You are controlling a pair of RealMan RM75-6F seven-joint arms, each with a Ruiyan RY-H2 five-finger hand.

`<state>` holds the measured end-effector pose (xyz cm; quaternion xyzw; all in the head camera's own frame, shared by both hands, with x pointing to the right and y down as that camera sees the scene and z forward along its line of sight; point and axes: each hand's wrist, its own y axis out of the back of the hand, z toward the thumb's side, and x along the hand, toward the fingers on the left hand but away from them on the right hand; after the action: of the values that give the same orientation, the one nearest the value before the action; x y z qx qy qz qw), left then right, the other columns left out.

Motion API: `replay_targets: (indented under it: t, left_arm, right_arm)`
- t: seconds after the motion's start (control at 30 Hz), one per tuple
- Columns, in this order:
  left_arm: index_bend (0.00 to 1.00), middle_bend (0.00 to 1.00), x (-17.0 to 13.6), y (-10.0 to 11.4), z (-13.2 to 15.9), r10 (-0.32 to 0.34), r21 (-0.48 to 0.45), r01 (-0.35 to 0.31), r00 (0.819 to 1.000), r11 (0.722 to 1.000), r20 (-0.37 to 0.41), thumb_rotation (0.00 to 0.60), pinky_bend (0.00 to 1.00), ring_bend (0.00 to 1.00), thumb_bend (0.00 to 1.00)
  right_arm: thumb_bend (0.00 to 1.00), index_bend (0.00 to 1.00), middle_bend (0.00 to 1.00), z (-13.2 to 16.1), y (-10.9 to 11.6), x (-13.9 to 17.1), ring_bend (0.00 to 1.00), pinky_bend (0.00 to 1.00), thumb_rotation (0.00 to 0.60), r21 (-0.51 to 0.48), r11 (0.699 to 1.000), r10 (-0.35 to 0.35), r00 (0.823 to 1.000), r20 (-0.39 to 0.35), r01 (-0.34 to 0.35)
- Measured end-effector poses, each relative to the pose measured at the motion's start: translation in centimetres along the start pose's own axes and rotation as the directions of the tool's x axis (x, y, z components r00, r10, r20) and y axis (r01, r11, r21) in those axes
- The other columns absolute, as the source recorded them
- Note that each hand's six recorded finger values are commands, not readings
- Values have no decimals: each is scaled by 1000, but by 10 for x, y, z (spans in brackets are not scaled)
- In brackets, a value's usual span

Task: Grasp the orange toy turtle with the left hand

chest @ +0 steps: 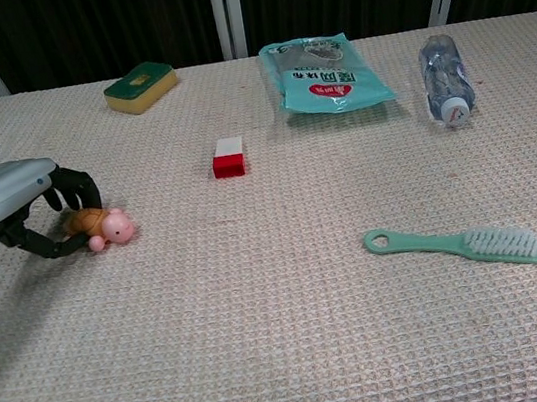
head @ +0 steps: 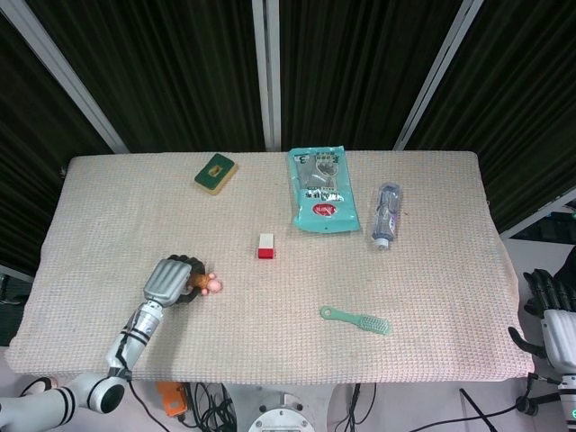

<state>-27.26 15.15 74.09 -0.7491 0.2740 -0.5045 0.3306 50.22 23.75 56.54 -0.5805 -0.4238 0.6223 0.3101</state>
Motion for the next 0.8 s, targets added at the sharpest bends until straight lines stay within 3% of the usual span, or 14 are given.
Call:
replay_targets:
  t: [0.13,0.33,0.4,0.47,0.57,0.67,0.8]
  left_arm:
    - [746,770,0,1,0,23,-5,-23,1000,1000,-4,600,497,572,370]
    - [766,792,-1,0,-2,5,-5,-6,1000,1000,-30,600,509,592,366]
    - [705,735,-2,0,-1,3,-14,-4,999,1000,-32,600,495,545,350]
    - [544,597,-3,0,-1,-6,-18,5,1000,1000,-28,600,454,438,297]
    - [387,443,-6,-1,-1,-36,-36,35,999,999,-18,600,372,297,254]
    - [341,340,-8,2,-1,-42,-29,42,999,999,-5,600,295,186,239]
    - [335,302,-9,6,2,-20,-24,20,1000,1000,9,600,281,154,235]
  right_arm:
    - [167,0,0,-1,-1,0,0,0,600,-1,1000,4,1000,1,-4]
    - [167,0,0,-1,0,0,0,0,600,-1,1000,-1,1000,1,1]
    - [168,0,0,-1,0,0,0,0,600,0,1000,-2,1000,2,2]
    - [167,0,0,-1,0,0,0,0,600,0,1000,-2,1000,2,2]
    - [167,0,0,-1,1,0,0,0,600,0,1000,-2,1000,3,2]
    - [167,0,0,-1,0,0,0,0,600,1,1000,-1,1000,2,1]
    - [167,0,0,-1,1,1,0,0,600,0,1000,-2,1000,3,2]
